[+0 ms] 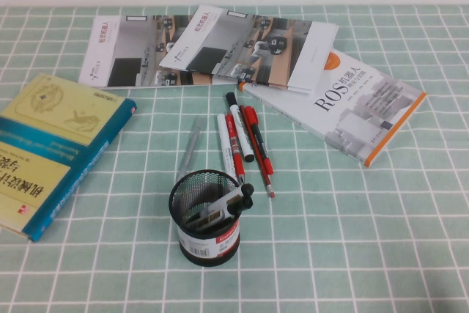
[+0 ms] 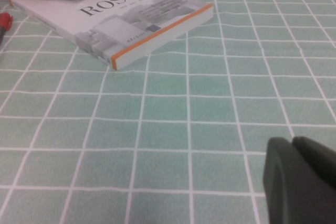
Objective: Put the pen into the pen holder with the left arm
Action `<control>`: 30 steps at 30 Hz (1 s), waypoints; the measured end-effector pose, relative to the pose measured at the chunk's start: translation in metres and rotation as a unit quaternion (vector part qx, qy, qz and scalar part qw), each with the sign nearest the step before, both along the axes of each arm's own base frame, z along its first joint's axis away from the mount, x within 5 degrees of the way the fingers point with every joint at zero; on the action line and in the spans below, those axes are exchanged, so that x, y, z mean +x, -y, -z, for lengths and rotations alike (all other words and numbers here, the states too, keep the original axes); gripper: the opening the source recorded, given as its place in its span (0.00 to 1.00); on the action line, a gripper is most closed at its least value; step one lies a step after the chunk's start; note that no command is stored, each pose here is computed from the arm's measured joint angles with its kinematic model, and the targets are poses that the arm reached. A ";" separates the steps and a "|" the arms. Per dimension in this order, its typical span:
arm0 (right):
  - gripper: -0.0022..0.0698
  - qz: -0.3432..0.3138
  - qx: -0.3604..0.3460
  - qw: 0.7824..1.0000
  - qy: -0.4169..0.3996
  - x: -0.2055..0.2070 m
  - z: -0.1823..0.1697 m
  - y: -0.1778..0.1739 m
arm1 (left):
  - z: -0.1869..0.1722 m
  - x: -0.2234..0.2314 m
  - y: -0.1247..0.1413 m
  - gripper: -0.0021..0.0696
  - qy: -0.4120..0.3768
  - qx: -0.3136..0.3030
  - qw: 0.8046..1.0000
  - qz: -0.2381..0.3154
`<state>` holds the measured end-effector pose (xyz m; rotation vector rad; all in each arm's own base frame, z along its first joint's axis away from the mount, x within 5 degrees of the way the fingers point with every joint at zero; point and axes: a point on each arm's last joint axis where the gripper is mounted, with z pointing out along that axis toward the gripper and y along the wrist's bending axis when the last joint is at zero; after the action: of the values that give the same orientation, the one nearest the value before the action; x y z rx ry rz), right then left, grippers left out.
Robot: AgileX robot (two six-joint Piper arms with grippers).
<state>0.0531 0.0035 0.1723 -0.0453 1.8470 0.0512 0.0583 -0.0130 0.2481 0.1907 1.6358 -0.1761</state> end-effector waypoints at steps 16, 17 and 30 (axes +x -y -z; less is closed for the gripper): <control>0.00 0.000 0.000 1.000 0.000 0.000 0.000 0.000 | 0.069 -0.005 0.000 0.03 -0.078 -0.009 0.997 0.002; 0.00 0.000 0.000 1.000 0.000 0.000 0.000 0.000 | 0.072 -0.006 0.000 0.03 -0.091 -0.007 0.996 0.002; 0.00 0.000 0.000 1.000 0.000 0.000 0.000 0.000 | 0.076 -0.007 -0.001 0.03 -0.117 0.004 0.993 0.002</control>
<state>0.0531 0.0035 0.1723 -0.0453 1.8470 0.0512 0.0511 -0.0125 0.1719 0.1841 1.8702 -0.2015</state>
